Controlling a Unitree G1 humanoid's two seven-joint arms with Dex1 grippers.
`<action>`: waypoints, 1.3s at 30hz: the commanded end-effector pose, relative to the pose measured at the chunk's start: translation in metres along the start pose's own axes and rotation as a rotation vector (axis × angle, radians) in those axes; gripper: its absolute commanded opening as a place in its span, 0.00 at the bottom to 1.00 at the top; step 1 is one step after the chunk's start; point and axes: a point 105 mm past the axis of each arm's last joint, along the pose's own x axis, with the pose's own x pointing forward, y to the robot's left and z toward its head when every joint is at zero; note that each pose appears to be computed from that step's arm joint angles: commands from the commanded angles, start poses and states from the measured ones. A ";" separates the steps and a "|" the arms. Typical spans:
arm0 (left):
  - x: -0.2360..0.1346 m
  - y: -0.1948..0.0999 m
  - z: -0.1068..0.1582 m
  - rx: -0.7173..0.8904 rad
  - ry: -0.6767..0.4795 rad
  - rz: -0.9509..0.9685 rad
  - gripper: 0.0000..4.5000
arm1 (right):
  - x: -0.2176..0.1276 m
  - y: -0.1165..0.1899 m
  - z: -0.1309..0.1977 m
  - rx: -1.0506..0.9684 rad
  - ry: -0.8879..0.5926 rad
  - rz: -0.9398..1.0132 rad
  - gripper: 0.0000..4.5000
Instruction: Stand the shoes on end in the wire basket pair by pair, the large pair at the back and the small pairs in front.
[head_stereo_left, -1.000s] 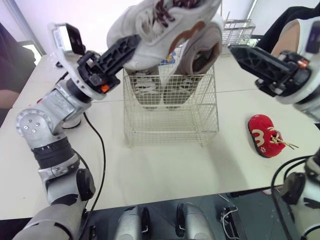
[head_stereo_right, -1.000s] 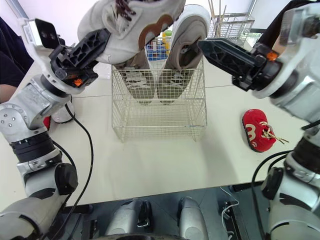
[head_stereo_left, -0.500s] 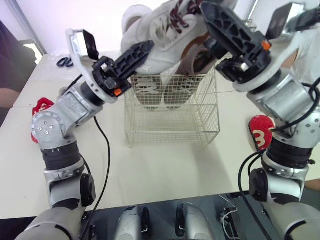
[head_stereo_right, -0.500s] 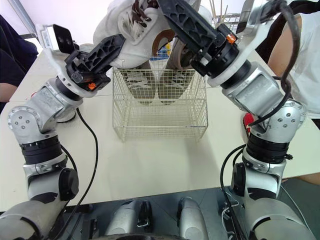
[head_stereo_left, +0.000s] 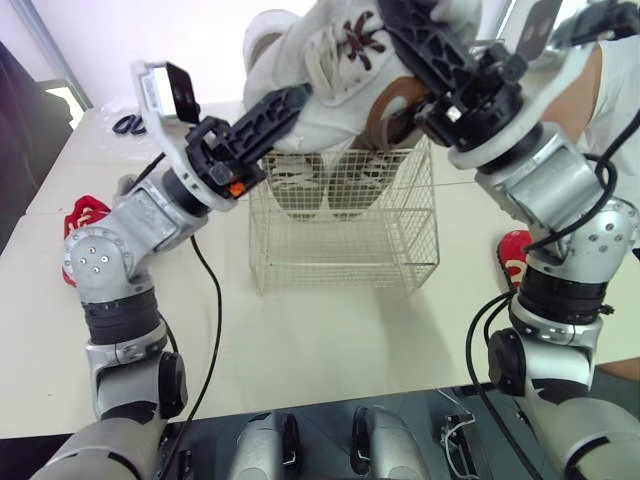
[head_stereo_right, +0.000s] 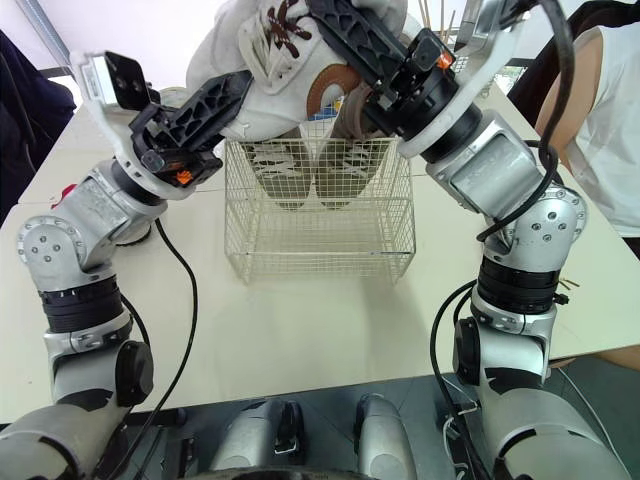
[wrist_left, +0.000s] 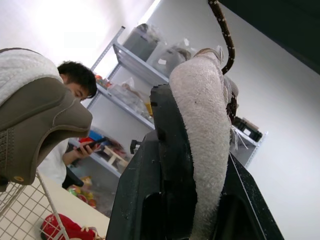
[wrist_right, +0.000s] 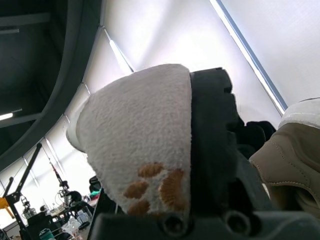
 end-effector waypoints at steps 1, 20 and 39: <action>-0.002 -0.001 -0.004 0.012 0.048 0.030 0.39 | 0.008 0.017 0.011 -0.075 -0.007 0.050 0.16; -0.052 -0.008 0.007 0.218 0.294 0.161 0.99 | -0.033 -0.023 0.053 -0.866 0.803 0.105 0.16; -0.044 -0.017 -0.008 0.250 0.243 0.152 0.99 | -0.040 -0.098 0.006 -0.822 1.192 0.279 0.16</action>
